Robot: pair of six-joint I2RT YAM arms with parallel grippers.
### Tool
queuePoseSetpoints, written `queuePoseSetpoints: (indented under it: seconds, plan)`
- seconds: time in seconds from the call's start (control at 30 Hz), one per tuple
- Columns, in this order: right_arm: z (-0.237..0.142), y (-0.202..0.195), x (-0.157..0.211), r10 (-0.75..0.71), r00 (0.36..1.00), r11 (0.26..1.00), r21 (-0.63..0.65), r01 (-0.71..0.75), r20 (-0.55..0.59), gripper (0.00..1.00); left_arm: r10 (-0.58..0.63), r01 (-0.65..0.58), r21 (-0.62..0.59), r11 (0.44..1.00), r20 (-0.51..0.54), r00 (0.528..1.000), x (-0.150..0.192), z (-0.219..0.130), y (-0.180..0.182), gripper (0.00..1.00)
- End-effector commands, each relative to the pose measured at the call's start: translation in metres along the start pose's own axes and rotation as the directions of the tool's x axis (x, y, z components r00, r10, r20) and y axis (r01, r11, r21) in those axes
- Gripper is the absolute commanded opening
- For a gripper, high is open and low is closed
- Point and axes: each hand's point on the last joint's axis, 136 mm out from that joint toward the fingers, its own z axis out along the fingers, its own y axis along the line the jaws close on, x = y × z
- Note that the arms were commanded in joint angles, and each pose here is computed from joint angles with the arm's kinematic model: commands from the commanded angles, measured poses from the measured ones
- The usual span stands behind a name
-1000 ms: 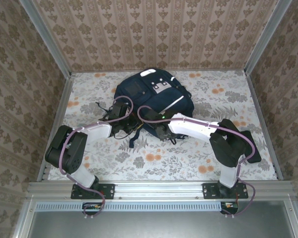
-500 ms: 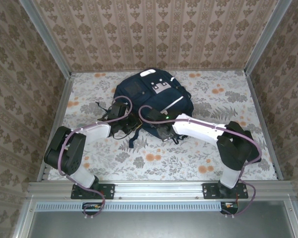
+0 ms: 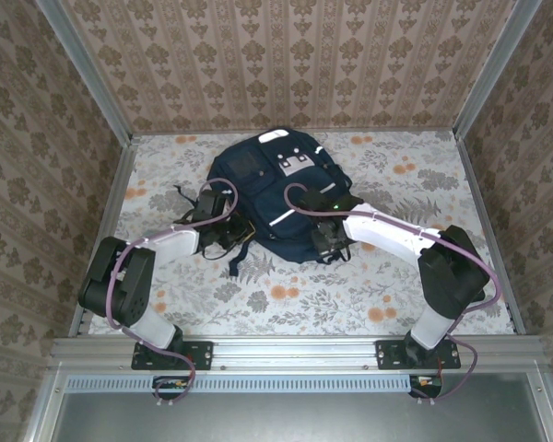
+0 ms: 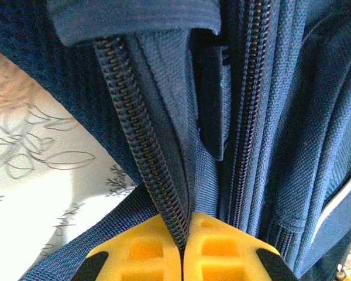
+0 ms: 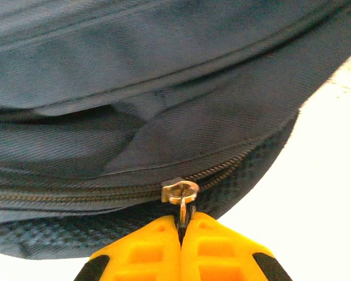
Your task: Pack books, pencil case, and school supplies into a backpack
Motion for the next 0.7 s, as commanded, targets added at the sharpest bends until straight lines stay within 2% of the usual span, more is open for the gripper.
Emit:
queuePoseSetpoints:
  seconds: [0.0, 0.13, 0.17, 0.23, 0.4, 0.53, 0.67]
  plan:
    - [-0.019, 0.06, -0.002, -0.062, 0.998, 0.963, -0.262, 0.068, 0.032, 0.0, 0.028, -0.026, -0.039, 0.999, 0.076, 0.997, -0.026, -0.018, -0.001, 0.17]
    - [-0.035, 0.123, -0.011, -0.055, 0.996, 0.864, -0.498, 0.079, 0.064, 0.0, -0.011, 0.025, -0.116, 0.993, 0.116, 0.993, -0.032, -0.046, 0.017, 0.5]
    - [-0.039, 0.136, -0.013, -0.051, 0.997, 0.836, -0.543, 0.078, 0.064, 0.0, -0.038, 0.055, -0.139, 0.989, 0.124, 0.992, -0.03, -0.055, 0.024, 0.56]
    - [-0.047, 0.16, -0.024, -0.046, 0.995, 0.777, -0.622, 0.094, 0.092, 0.0, -0.077, 0.101, -0.172, 0.98, 0.139, 0.987, -0.026, -0.071, 0.035, 0.63]
    - [-0.047, 0.191, -0.045, -0.039, 0.994, 0.713, -0.694, 0.1, 0.103, 0.0, -0.148, 0.168, -0.131, 0.977, 0.156, 0.977, -0.008, -0.093, 0.039, 0.71]
    - [-0.044, 0.196, -0.055, -0.034, 0.994, 0.712, -0.695, 0.097, 0.104, 0.0, -0.238, 0.242, -0.016, 0.97, 0.109, 0.965, 0.007, -0.086, 0.033, 0.71]
    - [-0.043, 0.195, -0.052, -0.035, 0.995, 0.714, -0.694, 0.094, 0.099, 0.0, -0.28, 0.279, 0.03, 0.96, 0.088, 0.956, 0.015, -0.081, 0.03, 0.68]
